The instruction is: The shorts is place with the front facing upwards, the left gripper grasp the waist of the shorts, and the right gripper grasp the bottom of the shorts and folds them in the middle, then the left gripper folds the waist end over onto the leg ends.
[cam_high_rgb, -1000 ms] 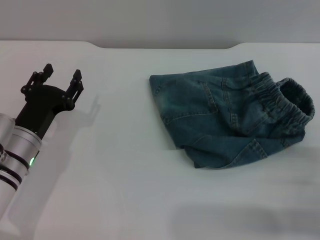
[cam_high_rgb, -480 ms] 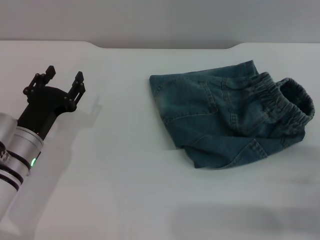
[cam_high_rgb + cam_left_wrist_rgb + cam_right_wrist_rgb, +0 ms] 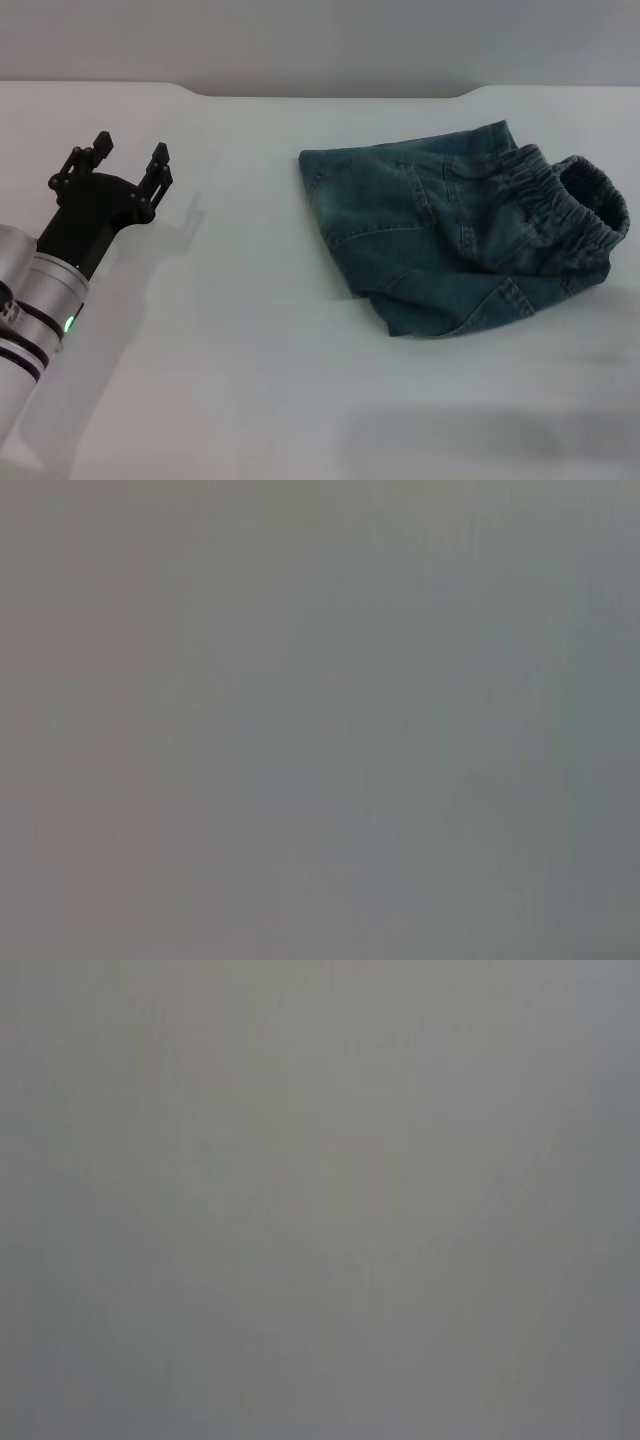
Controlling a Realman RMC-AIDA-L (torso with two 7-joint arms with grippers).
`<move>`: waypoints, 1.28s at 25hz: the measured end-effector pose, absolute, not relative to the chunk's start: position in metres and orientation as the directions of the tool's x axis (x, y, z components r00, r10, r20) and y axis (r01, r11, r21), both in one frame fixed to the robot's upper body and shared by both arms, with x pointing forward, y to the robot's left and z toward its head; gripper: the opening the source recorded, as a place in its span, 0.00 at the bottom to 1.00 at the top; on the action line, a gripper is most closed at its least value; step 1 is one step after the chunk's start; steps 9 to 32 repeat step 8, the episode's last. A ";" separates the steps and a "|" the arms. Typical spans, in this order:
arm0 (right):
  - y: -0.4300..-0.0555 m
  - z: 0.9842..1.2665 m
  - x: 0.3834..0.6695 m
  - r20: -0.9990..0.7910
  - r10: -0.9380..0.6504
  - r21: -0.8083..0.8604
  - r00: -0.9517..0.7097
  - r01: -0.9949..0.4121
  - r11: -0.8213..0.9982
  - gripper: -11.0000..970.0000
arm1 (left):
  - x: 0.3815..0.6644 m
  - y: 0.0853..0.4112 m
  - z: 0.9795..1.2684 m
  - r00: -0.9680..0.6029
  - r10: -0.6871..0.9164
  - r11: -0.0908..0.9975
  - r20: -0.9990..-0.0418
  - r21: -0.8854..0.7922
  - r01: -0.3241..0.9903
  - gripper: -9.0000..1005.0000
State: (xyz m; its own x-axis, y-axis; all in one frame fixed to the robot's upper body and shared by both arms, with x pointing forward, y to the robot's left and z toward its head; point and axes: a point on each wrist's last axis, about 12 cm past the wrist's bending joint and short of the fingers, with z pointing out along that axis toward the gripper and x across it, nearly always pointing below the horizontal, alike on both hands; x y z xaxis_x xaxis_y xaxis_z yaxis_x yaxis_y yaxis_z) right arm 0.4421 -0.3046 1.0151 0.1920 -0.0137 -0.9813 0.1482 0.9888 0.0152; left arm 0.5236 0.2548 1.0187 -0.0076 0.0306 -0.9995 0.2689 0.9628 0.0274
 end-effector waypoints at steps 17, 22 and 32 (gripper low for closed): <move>-0.304 1.016 0.445 -0.981 -0.013 0.015 0.195 0.142 0.990 0.70 | 0.524 0.255 1.018 -0.011 0.030 0.963 -0.999 0.025 0.269 0.69; -0.304 1.016 0.445 -0.981 -0.013 0.015 0.195 0.142 0.990 0.70 | 0.524 0.255 1.018 -0.011 0.030 0.963 -0.999 0.025 0.269 0.69; -0.304 1.016 0.445 -0.981 -0.013 0.015 0.195 0.142 0.990 0.70 | 0.524 0.255 1.018 -0.011 0.030 0.963 -0.999 0.025 0.269 0.69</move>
